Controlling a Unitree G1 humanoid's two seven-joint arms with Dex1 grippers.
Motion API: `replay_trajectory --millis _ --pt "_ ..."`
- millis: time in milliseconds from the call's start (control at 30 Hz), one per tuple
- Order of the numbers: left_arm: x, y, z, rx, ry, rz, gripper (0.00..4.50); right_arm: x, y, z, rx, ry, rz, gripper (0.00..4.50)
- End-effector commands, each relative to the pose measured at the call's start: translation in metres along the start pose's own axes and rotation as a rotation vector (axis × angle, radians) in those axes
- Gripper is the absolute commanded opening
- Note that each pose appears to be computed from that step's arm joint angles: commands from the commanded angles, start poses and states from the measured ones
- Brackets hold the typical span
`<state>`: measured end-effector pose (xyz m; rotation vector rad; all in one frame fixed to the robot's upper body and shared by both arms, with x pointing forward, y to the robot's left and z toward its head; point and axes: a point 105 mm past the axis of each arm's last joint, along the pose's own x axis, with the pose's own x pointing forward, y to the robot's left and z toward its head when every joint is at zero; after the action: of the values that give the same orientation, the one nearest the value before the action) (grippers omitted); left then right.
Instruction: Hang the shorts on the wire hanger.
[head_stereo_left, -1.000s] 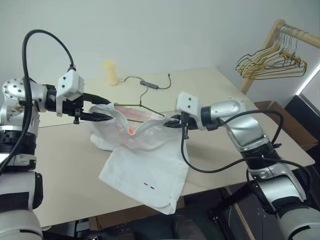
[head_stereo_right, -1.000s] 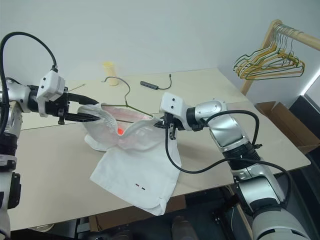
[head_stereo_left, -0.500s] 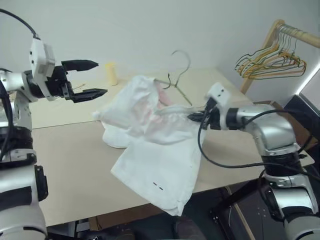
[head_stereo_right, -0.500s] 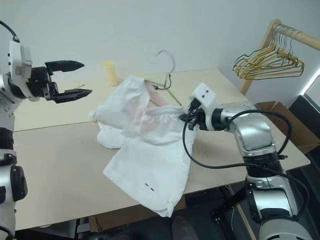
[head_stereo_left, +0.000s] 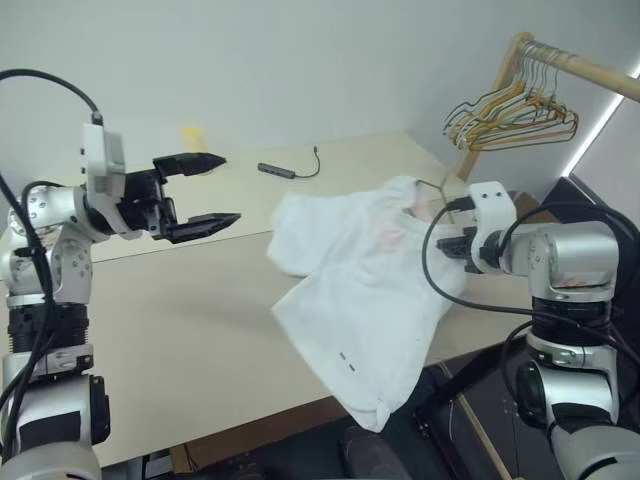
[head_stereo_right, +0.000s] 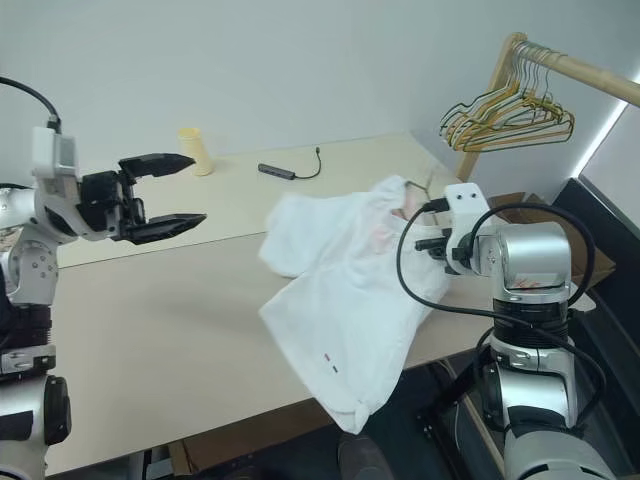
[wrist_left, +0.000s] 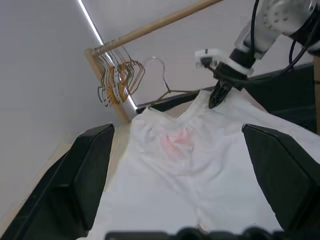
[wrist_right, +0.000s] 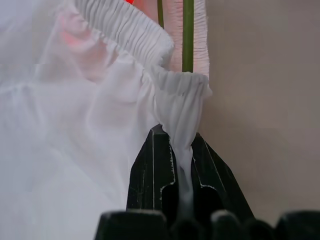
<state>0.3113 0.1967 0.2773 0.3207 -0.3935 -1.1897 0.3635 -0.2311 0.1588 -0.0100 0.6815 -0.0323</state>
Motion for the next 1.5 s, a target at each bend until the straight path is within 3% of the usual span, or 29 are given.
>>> replay_trajectory --millis 33,167,333,533,1100,1500 --pt "-0.001 -0.001 0.026 0.017 -0.138 0.044 4.44 -0.009 -0.032 0.013 0.184 -0.045 -0.204 0.00" --pt "0.003 -0.009 0.030 -0.020 -0.207 0.067 4.44 -0.015 -0.049 0.014 0.281 -0.054 -0.384 0.00" --pt "0.006 -0.014 0.024 -0.035 -0.193 0.104 4.44 -0.025 -0.057 0.020 0.323 -0.070 -0.556 0.00" --pt "0.005 -0.016 0.025 -0.035 -0.186 0.112 4.44 -0.048 -0.075 0.045 0.442 -0.199 -0.665 0.00" --pt "0.008 -0.017 0.028 -0.058 -0.233 0.102 4.44 -0.074 -0.129 0.090 0.559 -0.244 -0.635 0.00" --pt "0.009 -0.023 0.020 -0.073 -0.203 0.118 4.44 -0.061 -0.154 0.085 0.761 -0.168 -0.506 0.00"
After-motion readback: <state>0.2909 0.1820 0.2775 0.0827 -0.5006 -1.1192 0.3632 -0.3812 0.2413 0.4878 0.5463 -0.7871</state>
